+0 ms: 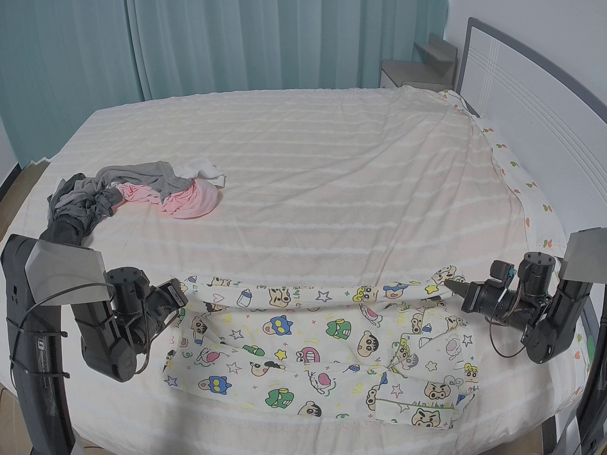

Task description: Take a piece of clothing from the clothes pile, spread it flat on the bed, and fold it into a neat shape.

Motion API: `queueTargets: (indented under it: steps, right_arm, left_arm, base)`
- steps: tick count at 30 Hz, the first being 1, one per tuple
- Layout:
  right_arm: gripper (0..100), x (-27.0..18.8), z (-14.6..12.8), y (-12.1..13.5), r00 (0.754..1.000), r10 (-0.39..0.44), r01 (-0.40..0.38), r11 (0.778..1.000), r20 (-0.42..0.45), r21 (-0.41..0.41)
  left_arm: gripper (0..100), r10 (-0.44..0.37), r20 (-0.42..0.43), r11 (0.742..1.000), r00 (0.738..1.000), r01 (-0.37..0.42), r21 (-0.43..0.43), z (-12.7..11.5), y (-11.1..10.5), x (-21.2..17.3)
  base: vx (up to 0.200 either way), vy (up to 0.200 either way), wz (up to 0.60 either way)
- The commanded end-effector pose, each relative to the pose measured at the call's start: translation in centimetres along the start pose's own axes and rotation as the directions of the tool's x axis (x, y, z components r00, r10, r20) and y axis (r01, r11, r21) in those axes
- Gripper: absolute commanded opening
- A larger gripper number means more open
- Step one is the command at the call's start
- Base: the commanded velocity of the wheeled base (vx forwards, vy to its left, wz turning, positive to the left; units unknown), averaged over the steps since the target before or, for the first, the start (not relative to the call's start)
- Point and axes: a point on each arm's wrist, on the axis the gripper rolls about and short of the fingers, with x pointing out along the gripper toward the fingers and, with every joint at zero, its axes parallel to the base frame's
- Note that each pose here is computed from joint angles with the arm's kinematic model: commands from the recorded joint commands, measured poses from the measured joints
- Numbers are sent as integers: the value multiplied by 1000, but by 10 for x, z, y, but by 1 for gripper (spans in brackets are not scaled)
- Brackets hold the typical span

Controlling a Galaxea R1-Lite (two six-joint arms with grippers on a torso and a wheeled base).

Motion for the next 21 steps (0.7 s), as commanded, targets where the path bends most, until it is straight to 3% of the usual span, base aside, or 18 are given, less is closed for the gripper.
queueTargets:
  steps: [1, 9, 21]
  right_arm:
    - [0, -19, -29, 1, 994, -21, 25, 999, -110, 31]
    - [0, -40, -44, 6, 981, -20, 31, 998, -195, 56]
    - [0, -57, -57, 9, 962, -26, 41, 998, -273, 52]
  left_arm:
    - [0, 22, -82, 999, 996, -20, 26, -17, 3, -19]
    - [0, 49, -175, 998, 983, -41, 47, -31, 8, -38]
    - [0, 75, -226, 996, 971, -63, 59, -38, 13, -50]
  base:
    - [0, 0, 0]
    - [0, 0, 0]
    - [0, 0, 0]
